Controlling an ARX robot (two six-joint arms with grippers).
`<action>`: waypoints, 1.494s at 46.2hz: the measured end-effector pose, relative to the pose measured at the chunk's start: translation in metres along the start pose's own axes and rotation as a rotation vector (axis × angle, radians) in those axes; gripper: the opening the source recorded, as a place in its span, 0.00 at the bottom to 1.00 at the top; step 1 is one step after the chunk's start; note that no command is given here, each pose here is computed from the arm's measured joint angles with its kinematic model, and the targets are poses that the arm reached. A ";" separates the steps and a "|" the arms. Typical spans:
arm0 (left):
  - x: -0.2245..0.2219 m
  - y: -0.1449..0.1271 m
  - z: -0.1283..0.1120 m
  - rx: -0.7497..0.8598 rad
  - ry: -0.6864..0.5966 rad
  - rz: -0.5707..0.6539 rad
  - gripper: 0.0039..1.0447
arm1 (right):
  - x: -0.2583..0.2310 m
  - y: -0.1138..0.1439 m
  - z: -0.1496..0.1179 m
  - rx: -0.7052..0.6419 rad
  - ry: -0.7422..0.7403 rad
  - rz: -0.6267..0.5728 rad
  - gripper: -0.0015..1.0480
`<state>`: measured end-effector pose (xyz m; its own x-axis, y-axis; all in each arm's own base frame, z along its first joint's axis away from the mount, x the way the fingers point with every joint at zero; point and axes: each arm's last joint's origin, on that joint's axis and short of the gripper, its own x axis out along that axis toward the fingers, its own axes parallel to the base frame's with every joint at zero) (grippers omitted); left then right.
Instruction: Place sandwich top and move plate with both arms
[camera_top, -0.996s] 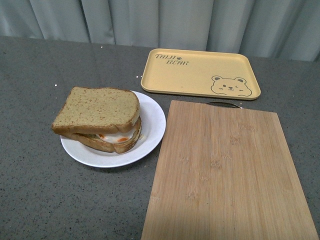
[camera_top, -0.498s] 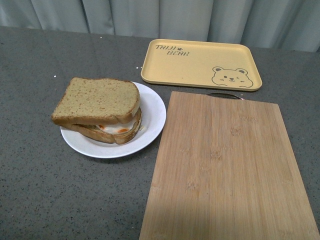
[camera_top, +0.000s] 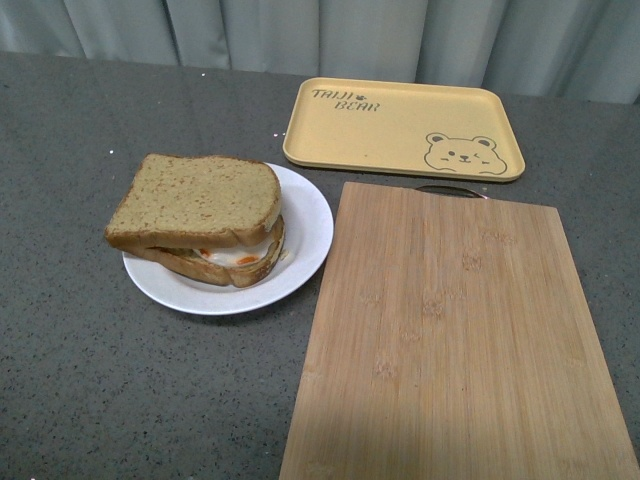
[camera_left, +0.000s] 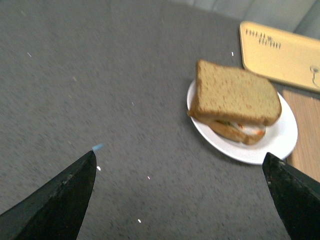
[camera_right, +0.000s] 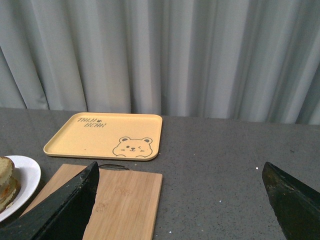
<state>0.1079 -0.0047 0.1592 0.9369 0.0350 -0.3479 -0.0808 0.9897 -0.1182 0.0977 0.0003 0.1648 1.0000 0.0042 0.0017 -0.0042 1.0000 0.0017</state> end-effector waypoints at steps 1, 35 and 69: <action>0.003 -0.002 -0.001 -0.005 0.025 -0.006 0.94 | 0.000 0.000 0.000 0.000 0.000 0.000 0.91; 0.153 -0.079 -0.036 -0.572 0.469 0.036 0.94 | 0.000 0.000 0.000 0.000 0.000 0.000 0.91; 0.192 -0.097 -0.058 -0.687 0.508 0.117 0.45 | 0.000 0.000 0.000 0.000 0.000 0.000 0.91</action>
<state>0.2755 -0.1019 0.0499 0.6570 -0.0976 -0.7476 -0.5087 0.6744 -0.5351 0.0977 0.0003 0.1648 1.0000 0.0038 0.0013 -0.0038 1.0000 0.0017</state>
